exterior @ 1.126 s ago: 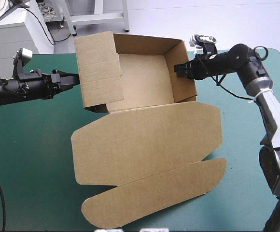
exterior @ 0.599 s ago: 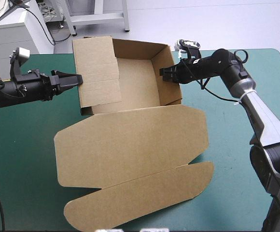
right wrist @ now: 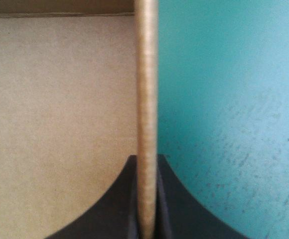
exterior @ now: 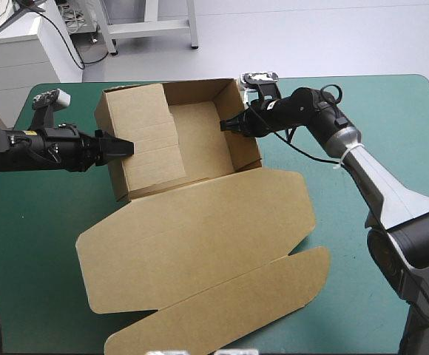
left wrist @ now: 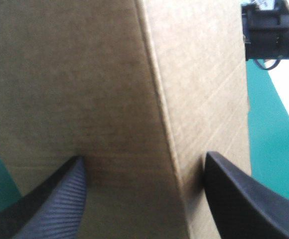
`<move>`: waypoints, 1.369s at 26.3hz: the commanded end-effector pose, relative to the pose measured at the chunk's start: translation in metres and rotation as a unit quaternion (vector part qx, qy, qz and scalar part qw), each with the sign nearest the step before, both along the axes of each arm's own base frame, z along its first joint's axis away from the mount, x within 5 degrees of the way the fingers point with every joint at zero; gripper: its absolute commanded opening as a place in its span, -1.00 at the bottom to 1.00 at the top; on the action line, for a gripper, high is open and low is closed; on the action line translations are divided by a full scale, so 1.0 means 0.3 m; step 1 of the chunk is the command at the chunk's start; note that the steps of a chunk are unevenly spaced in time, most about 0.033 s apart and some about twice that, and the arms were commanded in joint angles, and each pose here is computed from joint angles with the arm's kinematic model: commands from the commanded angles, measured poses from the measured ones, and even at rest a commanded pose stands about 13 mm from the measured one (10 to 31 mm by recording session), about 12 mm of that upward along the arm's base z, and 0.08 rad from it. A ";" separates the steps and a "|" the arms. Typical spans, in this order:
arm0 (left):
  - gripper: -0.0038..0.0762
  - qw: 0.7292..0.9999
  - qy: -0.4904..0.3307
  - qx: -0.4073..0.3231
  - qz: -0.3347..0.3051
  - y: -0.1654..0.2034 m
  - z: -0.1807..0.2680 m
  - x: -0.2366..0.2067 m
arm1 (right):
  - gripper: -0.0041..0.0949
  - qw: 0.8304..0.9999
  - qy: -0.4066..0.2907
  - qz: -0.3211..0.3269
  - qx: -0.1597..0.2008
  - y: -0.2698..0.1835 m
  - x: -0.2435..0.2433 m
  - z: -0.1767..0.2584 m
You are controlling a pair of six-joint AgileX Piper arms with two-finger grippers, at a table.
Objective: Fold the box
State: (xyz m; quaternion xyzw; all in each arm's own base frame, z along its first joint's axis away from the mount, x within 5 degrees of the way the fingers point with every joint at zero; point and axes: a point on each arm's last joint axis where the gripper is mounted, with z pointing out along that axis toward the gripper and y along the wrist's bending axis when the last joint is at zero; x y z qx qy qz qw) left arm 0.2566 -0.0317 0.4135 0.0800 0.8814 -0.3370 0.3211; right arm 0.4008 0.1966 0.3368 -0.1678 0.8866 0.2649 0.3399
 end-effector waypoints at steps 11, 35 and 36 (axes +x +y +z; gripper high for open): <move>0.28 0.984 0.101 0.108 0.094 -0.030 -0.028 -0.039 | -0.95 0.997 -0.047 -0.019 0.063 0.183 -0.134 0.145; -0.92 0.942 0.147 0.237 0.187 0.064 -0.085 -0.031 | -0.95 0.997 0.024 -0.018 0.068 0.186 -0.160 0.126; -0.92 0.941 0.147 0.241 0.189 0.067 -0.085 -0.030 | -0.95 0.998 0.024 -0.012 0.059 0.185 -0.163 0.122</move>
